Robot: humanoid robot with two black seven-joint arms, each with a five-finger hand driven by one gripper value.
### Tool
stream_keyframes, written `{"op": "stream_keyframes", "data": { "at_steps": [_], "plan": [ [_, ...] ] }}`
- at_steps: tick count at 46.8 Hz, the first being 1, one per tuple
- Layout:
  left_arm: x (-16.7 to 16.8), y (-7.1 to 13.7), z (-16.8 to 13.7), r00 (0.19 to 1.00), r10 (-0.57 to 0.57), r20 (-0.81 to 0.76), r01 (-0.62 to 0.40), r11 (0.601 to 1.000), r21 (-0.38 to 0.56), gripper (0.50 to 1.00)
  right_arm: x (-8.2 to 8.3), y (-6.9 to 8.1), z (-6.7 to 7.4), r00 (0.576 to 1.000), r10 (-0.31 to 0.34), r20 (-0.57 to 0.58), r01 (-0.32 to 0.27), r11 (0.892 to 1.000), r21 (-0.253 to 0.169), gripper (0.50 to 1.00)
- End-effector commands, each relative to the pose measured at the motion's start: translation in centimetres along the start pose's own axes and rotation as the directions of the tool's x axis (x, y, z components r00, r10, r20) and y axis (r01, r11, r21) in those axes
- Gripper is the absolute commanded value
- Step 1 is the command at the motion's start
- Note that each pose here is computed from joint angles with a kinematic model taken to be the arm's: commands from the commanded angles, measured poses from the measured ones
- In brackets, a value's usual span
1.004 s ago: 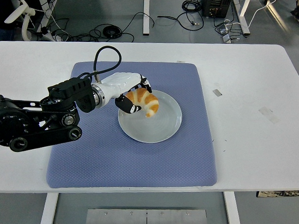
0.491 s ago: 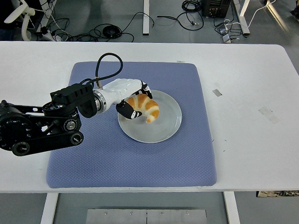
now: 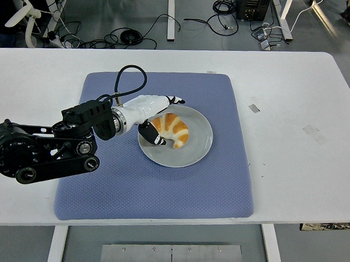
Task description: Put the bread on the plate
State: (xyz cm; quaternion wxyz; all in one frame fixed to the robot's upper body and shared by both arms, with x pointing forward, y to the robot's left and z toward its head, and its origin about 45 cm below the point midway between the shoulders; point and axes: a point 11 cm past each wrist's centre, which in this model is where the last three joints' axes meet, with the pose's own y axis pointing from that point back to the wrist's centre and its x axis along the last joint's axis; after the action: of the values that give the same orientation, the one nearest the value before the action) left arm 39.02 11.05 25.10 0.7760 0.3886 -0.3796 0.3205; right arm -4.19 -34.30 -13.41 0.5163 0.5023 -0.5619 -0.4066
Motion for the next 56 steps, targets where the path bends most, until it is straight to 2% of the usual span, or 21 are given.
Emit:
{"op": "stream_keyframes", "data": {
  "at_steps": [1,16,22,27,33,38,56],
  "plan": [
    [1.9,0.0,0.4,0.997,0.044,-0.060,-0.044,0.999,-0.004,0.931,0.0,0.0,0.0,1.000,0.000,0.000,0.000,1.000,0.000,1.000],
    [6.3,0.8,-0.3,0.959,0.106,-0.263,-0.112,0.994,-0.008,0.930,0.0,0.0,0.0,1.000,0.000,0.000,0.000,1.000,0.000,1.000],
    [8.1,1.4,-1.3,0.928,0.171,-0.332,-0.182,0.983,-0.002,0.924,0.0,0.0,0.0,1.000,0.000,0.000,0.000,1.000,0.000,1.000],
    [9.7,2.2,-3.1,0.871,0.243,-0.427,-0.259,0.966,0.022,0.918,0.0,0.0,0.0,1.000,0.000,0.000,0.000,1.000,0.000,1.000],
    [12.3,3.9,-5.6,0.747,0.326,-0.579,-0.355,0.933,0.067,0.915,0.0,0.0,0.0,1.000,0.000,0.000,0.000,1.000,0.000,1.000],
    [13.7,5.3,-7.7,0.681,0.374,-0.630,-0.402,0.909,0.106,0.913,0.0,0.0,0.0,1.000,0.000,0.000,0.000,1.000,0.000,1.000],
    [13.9,7.5,-11.7,0.529,0.459,-0.714,-0.497,0.849,0.178,0.915,0.0,0.0,0.0,1.000,0.000,0.000,0.000,1.000,0.000,1.000]
  ]
}}
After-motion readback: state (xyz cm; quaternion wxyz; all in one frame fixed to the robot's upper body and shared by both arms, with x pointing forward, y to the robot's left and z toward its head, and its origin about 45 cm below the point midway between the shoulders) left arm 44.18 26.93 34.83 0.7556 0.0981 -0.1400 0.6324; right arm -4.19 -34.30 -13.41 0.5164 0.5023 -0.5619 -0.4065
